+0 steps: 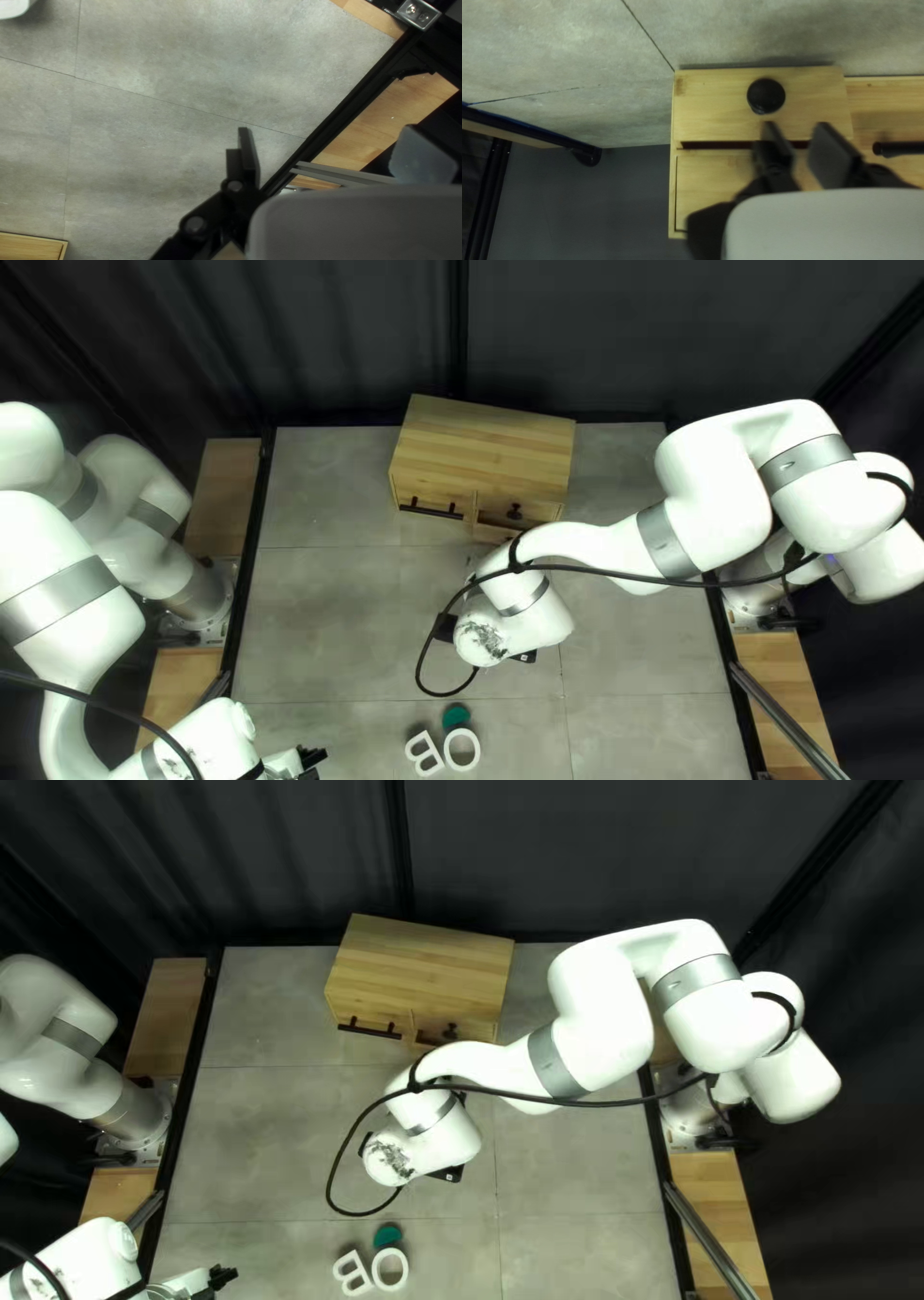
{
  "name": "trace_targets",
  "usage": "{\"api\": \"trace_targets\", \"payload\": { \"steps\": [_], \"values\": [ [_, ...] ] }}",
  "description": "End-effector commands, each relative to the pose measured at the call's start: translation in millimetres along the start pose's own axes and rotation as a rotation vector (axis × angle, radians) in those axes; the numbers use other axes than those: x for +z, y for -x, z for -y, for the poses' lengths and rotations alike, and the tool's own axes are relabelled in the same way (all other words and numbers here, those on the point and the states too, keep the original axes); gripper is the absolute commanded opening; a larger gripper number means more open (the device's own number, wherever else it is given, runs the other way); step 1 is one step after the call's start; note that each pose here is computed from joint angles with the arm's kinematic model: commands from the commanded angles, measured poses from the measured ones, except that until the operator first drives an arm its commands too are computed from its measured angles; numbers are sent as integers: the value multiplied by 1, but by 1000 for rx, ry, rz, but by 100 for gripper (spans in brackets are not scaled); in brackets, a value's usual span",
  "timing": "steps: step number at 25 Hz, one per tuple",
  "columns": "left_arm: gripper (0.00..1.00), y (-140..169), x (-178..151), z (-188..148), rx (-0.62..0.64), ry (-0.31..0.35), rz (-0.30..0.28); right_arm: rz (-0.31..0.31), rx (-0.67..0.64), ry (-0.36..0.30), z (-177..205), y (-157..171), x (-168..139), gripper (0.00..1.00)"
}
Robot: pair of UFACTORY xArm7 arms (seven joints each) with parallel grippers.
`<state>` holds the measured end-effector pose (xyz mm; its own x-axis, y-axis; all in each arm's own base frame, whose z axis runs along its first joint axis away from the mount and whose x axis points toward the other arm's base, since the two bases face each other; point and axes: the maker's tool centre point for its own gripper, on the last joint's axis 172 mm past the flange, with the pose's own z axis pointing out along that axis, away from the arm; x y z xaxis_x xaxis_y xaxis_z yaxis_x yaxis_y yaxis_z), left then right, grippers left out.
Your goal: Open drawers and place objects into drawer and close
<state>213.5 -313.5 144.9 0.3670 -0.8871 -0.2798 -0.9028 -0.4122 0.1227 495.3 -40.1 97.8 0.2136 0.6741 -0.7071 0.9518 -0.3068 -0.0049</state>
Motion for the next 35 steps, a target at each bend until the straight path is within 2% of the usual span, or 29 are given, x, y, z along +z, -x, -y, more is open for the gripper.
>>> {"api": "trace_targets", "payload": {
  "steps": [1, 8, 11, 19, 21, 23, 25, 26, 28, 30, 31, 32, 33, 35],
  "values": [
    [100, 0, 0, 0, 0, 0, 0, -12, 8, -6, -1, -4, 11, 100],
    [100, 0, 0, 0, 0, 0, 0, -42, 20, -12, -3, -12, 31, 100],
    [100, 0, 0, 0, 0, 0, 0, -54, 20, -12, -2, -13, 39, 94],
    [100, 0, 0, 0, 0, 0, 0, -66, 0, -7, -3, -16, 42, 90],
    [100, 0, 0, 0, 0, 0, 0, -67, -5, -5, -3, -15, 45, 76],
    [100, 0, 0, 0, 0, 0, 0, -68, -7, -5, -3, -14, 47, 71],
    [100, 0, 0, 0, 0, 0, 0, -70, -7, -4, -4, -13, 49, 58],
    [100, 0, 0, 0, 0, 0, 0, -70, -8, -5, -5, -13, 50, 54],
    [100, 0, 0, 0, 0, 0, 0, -70, -8, -6, -5, -13, 51, 54],
    [100, 0, 0, 0, 0, 0, 0, -71, -9, -6, -5, -12, 51, 43],
    [100, 0, 0, 0, 0, 0, 0, -71, -9, -6, -5, -12, 51, 41],
    [100, 0, 0, 0, 0, 0, 0, -71, -9, -6, -5, -12, 51, 22],
    [100, 0, 0, 0, 0, 0, 0, -71, -10, -6, -5, -12, 52, 16],
    [100, 0, 0, 0, 0, 0, 0, -69, -12, -7, -5, -12, 52, 15]
  ]
}}
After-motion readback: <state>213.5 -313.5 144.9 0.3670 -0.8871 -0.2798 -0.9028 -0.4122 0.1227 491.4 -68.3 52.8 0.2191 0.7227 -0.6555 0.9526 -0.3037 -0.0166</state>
